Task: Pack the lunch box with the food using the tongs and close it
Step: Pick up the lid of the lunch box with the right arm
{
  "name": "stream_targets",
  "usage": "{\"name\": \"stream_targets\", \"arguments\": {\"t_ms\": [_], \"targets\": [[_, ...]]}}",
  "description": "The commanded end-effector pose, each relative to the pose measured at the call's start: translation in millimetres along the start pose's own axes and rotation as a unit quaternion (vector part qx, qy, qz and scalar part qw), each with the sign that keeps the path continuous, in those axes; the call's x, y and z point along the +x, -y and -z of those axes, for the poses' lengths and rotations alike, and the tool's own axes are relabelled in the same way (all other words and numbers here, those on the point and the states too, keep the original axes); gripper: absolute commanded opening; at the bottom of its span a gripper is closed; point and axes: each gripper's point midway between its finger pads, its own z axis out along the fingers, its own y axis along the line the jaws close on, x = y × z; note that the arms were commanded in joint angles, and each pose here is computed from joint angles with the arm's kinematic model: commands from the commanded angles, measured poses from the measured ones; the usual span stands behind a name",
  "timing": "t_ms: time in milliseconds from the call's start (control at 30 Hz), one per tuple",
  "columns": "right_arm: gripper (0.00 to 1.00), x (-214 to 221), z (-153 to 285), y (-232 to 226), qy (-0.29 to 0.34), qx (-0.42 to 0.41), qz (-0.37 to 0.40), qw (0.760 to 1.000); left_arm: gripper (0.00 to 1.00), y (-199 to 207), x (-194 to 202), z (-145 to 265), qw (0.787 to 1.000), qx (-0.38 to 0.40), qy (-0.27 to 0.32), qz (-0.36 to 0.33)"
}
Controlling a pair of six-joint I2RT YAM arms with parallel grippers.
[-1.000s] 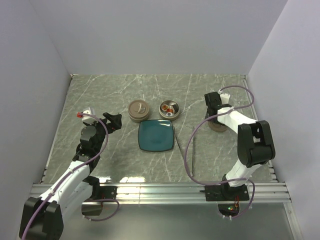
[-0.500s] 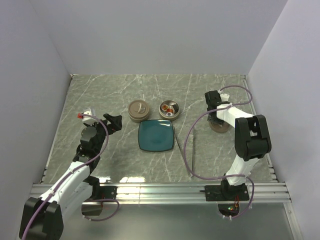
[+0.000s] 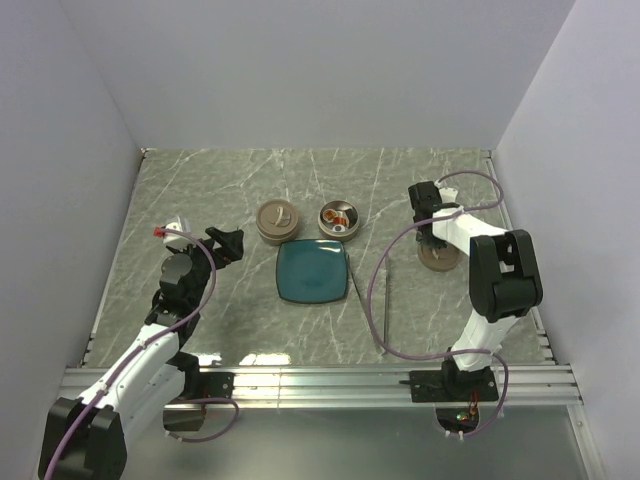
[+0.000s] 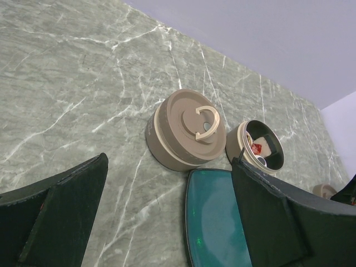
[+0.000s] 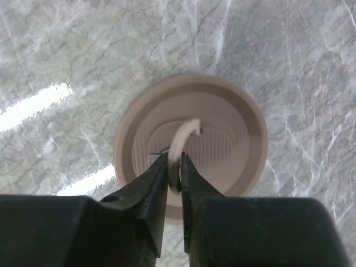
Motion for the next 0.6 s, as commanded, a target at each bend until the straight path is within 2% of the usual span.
{"name": "stream_targets", "arguments": {"t_ms": [0,200,300,500,567], "targets": [[0.18,-4,16,-5,0.016,-0.015,0.001,1.0,0.99,6,-8,0,1.0,0.013,0.015,0.008],[0.1,-10,40,-1,0.04,-0.007,0.002,0.999,0.99,6,-8,0,1.0,0.014,0.016,0.007],[0.01,-17,54,3,0.054,-0.005,-0.003,0.999,0.99,6,-8,0,1.0,0.014,0.015,0.007],[0.0,-37,95,-9,0.101,-0.037,-0.002,0.994,0.99,6,-8,-1,1.0,0.014,0.015,0.006],[0.0,-46,113,-29,0.121,-0.09,-0.002,0.988,0.99,6,-7,-1,1.0,0.014,0.014,0.006]]}}
